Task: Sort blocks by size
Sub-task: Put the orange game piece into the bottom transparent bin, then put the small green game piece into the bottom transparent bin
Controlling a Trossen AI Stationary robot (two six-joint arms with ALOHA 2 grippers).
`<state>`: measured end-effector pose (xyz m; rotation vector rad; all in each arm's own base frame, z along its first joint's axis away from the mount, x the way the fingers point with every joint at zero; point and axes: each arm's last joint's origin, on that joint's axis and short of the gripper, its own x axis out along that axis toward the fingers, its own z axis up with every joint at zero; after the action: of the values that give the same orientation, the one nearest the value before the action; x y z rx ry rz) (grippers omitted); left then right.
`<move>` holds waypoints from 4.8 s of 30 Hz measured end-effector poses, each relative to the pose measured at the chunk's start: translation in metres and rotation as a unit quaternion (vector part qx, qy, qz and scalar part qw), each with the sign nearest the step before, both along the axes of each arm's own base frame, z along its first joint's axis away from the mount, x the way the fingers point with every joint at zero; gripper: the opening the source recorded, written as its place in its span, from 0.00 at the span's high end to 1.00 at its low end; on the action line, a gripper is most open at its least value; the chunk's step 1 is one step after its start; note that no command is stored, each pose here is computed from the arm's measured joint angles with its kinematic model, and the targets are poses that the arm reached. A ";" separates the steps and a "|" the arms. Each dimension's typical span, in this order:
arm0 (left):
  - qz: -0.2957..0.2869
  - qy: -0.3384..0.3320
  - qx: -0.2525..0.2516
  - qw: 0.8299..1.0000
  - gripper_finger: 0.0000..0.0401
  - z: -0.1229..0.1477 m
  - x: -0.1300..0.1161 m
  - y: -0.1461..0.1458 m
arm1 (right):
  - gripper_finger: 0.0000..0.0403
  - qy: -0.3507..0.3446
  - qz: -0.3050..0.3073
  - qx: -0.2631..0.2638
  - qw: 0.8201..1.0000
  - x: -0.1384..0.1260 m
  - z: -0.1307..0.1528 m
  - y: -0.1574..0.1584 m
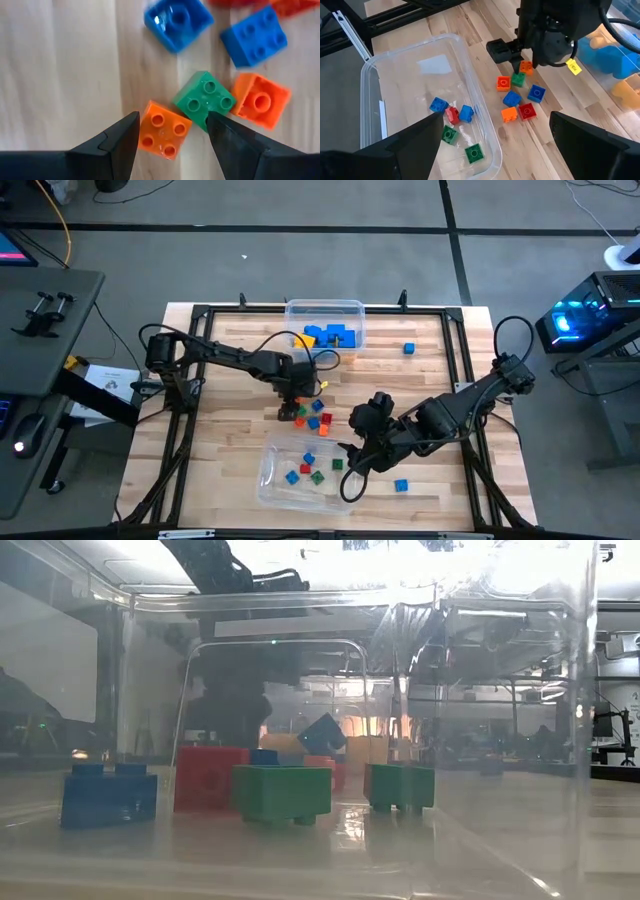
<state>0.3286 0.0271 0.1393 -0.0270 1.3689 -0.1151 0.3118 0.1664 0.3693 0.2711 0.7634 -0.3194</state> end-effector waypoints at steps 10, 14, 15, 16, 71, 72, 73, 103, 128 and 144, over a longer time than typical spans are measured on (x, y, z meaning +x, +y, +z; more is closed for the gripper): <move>-0.006 0.052 -0.017 0.999 0.45 0.014 -0.019 -0.002 | 0.11 0.002 0.004 -0.008 1.000 0.000 0.000 0.000; -0.010 0.019 0.004 1.000 0.45 0.039 -0.028 0.002 | 0.11 0.003 0.007 -0.012 1.000 0.000 0.000 -0.001; -0.019 0.011 0.006 1.000 0.45 0.045 -0.030 0.003 | 0.11 0.003 0.006 -0.012 1.000 0.000 0.000 -0.001; -0.031 0.010 0.010 0.999 0.45 0.050 -0.033 0.003 | 0.11 0.003 0.007 -0.012 1.000 0.000 0.000 -0.001; 0.070 -0.109 0.063 0.990 0.77 0.069 -0.110 -0.016 | 0.11 0.034 -0.024 -0.069 0.997 -0.005 -0.005 -0.011; 0.086 -0.133 0.057 0.986 0.77 0.080 -0.114 -0.017 | 0.11 0.042 -0.026 -0.075 0.996 -0.006 -0.005 -0.013; 0.102 -0.161 0.047 0.981 0.77 0.092 -0.118 -0.019 | 0.11 0.049 -0.028 -0.079 0.995 -0.007 -0.006 -0.015; -0.068 -0.178 -0.071 0.979 0.27 0.171 -0.061 -0.151 | 0.11 0.179 0.021 -0.134 0.975 0.006 -0.012 -0.078; -0.131 -0.149 0.083 0.977 0.27 0.037 -0.082 -0.042 | 0.11 0.107 -0.105 -0.018 0.989 -0.007 -0.012 -0.040; -0.115 -0.091 0.043 0.988 0.27 -0.007 -0.065 -0.023 | 0.11 0.091 -0.108 -0.009 0.990 -0.005 -0.011 -0.038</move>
<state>0.2640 0.0044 0.1325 0.2094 1.1896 -0.2459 0.3069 0.1282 0.3585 0.3113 0.9125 -0.5618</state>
